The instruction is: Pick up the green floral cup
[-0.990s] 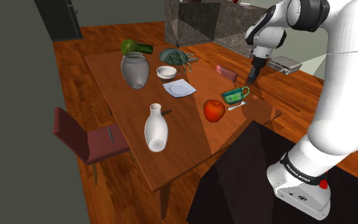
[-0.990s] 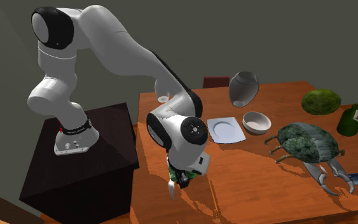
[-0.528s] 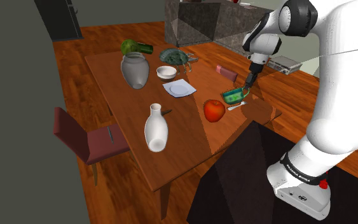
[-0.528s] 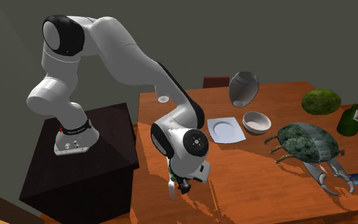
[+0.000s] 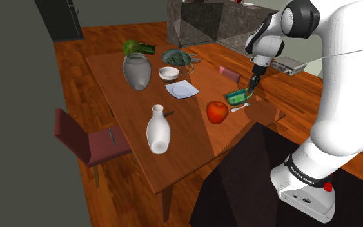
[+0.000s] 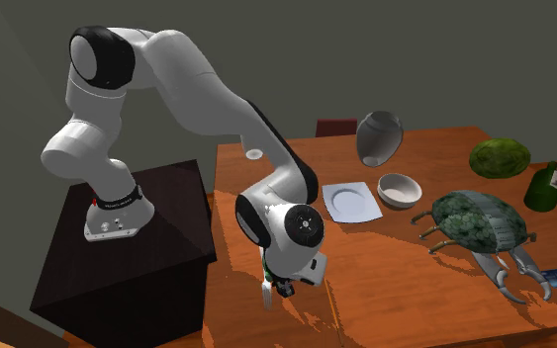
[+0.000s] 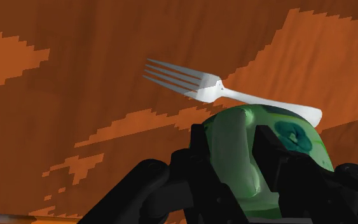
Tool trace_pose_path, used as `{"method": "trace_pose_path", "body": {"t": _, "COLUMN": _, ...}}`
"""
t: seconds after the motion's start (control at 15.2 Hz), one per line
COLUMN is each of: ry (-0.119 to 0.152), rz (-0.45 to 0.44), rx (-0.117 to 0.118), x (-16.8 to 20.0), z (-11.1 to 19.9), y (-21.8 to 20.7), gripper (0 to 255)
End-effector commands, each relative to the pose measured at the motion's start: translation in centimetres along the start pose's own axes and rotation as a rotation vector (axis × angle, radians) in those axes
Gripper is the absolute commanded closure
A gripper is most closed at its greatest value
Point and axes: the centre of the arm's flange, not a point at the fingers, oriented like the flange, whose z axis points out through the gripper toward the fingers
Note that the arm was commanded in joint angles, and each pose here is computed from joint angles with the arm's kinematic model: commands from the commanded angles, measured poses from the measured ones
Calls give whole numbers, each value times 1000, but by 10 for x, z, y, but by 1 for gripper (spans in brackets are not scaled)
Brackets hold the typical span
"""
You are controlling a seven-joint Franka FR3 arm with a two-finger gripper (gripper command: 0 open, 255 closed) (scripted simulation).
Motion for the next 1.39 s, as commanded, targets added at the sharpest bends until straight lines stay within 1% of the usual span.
{"method": "trace_pose_path", "body": {"t": 0.0, "ry": 0, "rz": 0, "rx": 0, "x": 0, "z": 1, "y": 0, "gripper": 255}}
{"method": "trace_pose_path", "body": {"t": 0.2, "ry": 0, "rz": 0, "rx": 0, "x": 0, "z": 0, "y": 0, "gripper": 255}}
{"method": "trace_pose_path", "body": {"t": 1.19, "ry": 0, "rz": 0, "rx": 0, "x": -5, "z": -76, "y": -21, "gripper": 255}}
{"method": "trace_pose_path", "body": {"t": 1.32, "ry": 0, "rz": 0, "rx": 0, "x": -5, "z": -77, "y": -21, "gripper": 255}}
